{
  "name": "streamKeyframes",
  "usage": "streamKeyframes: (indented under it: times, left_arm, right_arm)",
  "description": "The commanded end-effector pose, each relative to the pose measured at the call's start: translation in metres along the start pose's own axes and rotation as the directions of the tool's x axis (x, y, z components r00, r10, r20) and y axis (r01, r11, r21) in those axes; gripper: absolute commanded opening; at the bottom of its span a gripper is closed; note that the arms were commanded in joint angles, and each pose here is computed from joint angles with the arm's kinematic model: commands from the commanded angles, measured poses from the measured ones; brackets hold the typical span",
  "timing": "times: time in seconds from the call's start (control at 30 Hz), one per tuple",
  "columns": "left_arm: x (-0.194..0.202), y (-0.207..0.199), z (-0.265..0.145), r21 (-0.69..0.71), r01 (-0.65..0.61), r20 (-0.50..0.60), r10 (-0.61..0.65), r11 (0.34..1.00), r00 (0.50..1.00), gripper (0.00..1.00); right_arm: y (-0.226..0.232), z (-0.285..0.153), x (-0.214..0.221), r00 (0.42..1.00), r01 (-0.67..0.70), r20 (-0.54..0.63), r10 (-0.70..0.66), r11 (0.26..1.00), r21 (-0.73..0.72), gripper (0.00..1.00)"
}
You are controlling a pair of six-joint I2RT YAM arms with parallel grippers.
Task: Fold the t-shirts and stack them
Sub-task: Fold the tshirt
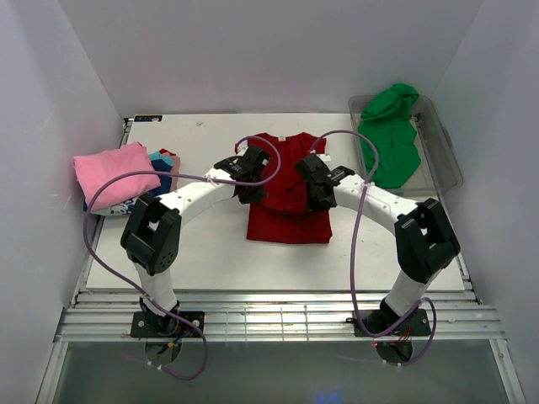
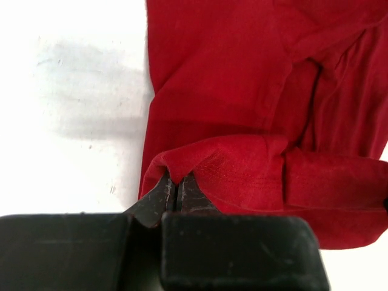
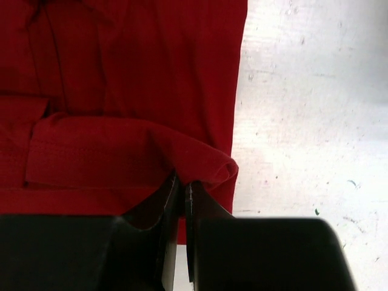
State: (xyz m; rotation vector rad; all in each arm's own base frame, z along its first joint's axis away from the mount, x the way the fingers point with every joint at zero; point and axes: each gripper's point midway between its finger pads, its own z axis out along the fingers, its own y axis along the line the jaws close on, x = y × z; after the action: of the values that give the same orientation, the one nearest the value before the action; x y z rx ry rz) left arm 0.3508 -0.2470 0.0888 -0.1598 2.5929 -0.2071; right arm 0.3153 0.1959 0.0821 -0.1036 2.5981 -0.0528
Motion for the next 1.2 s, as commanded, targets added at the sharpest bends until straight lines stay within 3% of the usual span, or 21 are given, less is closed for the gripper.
streamKeyframes:
  times: [0.0,0.37,0.43,0.53,0.57,0.63,0.67,0.77,0.83,0.87,0.9,0.93,0.97,1.07,1.17]
  left_arm:
    - [-0.020,-0.010,0.004,0.038,-0.010,0.019,0.009,0.999,1.000,0.00]
    - [-0.040,-0.003,0.038,0.008,-0.022,0.004,0.022,1.000,1.000,0.00]
    - [-0.050,0.002,0.039,-0.015,-0.010,0.025,0.011,1.000,1.000,0.00]
    - [-0.070,0.012,0.030,-0.072,0.018,0.085,-0.012,0.997,0.996,0.54]
    - [-0.082,0.011,0.021,-0.075,0.028,0.124,-0.019,0.997,0.992,0.82]
    - [-0.100,0.011,-0.003,-0.068,0.066,0.199,-0.051,0.995,0.979,0.96]
    - [-0.105,0.010,-0.012,-0.056,0.073,0.219,-0.059,0.996,0.974,0.98]
    - [-0.110,0.004,-0.043,-0.011,0.081,0.277,-0.075,0.997,0.958,0.98]
    - [-0.110,-0.008,-0.060,0.066,0.067,0.300,-0.083,0.996,0.950,0.88]
    - [-0.090,-0.015,-0.054,0.096,0.042,0.252,-0.065,0.995,0.966,0.76]
    - [-0.082,-0.020,-0.053,0.119,0.033,0.233,-0.060,0.992,0.971,0.35]
    - [-0.073,-0.024,-0.051,0.132,0.028,0.212,-0.056,0.991,0.976,0.12]
    - [-0.058,-0.031,-0.047,0.153,0.014,0.175,-0.041,0.988,0.984,0.00]
    - [-0.021,-0.040,-0.032,0.216,-0.012,0.078,-0.005,0.976,0.997,0.00]
    - [0.001,-0.034,-0.017,0.190,-0.022,0.029,0.016,0.982,0.999,0.00]
  right_arm:
    - [-0.001,0.003,-0.029,0.999,0.012,0.047,-0.012,1.000,-0.002,0.08]
    - [-0.003,0.043,-0.051,1.000,0.006,0.014,-0.006,1.000,-0.002,0.08]
    - [-0.009,0.050,-0.059,1.000,-0.010,0.023,0.010,1.000,0.010,0.20]
    - [-0.019,0.038,-0.092,0.994,-0.016,0.105,0.010,0.998,0.055,0.30]
    - [-0.022,0.028,-0.104,0.989,-0.016,0.145,0.006,0.997,0.070,0.32]
    - [-0.023,-0.003,-0.133,0.970,-0.019,0.242,0.008,0.999,0.045,0.44]
    - [-0.023,-0.014,-0.139,0.963,-0.021,0.269,0.012,0.999,0.030,0.58]
    - [-0.012,-0.054,-0.147,0.940,-0.002,0.340,0.038,0.994,-0.107,0.59]
    - [0.004,-0.054,-0.127,0.953,0.024,0.301,0.039,0.979,-0.202,0.49]
    - [0.006,-0.056,-0.121,0.956,0.023,0.289,0.047,0.972,-0.233,0.33]
    - [0.010,-0.048,-0.106,0.968,0.024,0.249,0.041,0.967,-0.254,0.23]
    - [0.018,-0.047,-0.096,0.976,0.027,0.215,0.040,0.954,-0.299,0.13]
    - [0.021,-0.043,-0.088,0.981,0.025,0.191,0.038,0.948,-0.317,0.08]
    - [0.030,-0.029,-0.061,0.994,0.002,0.107,0.039,0.933,-0.360,0.08]
    - [0.033,-0.021,-0.041,0.998,-0.043,0.032,0.060,0.926,-0.375,0.08]
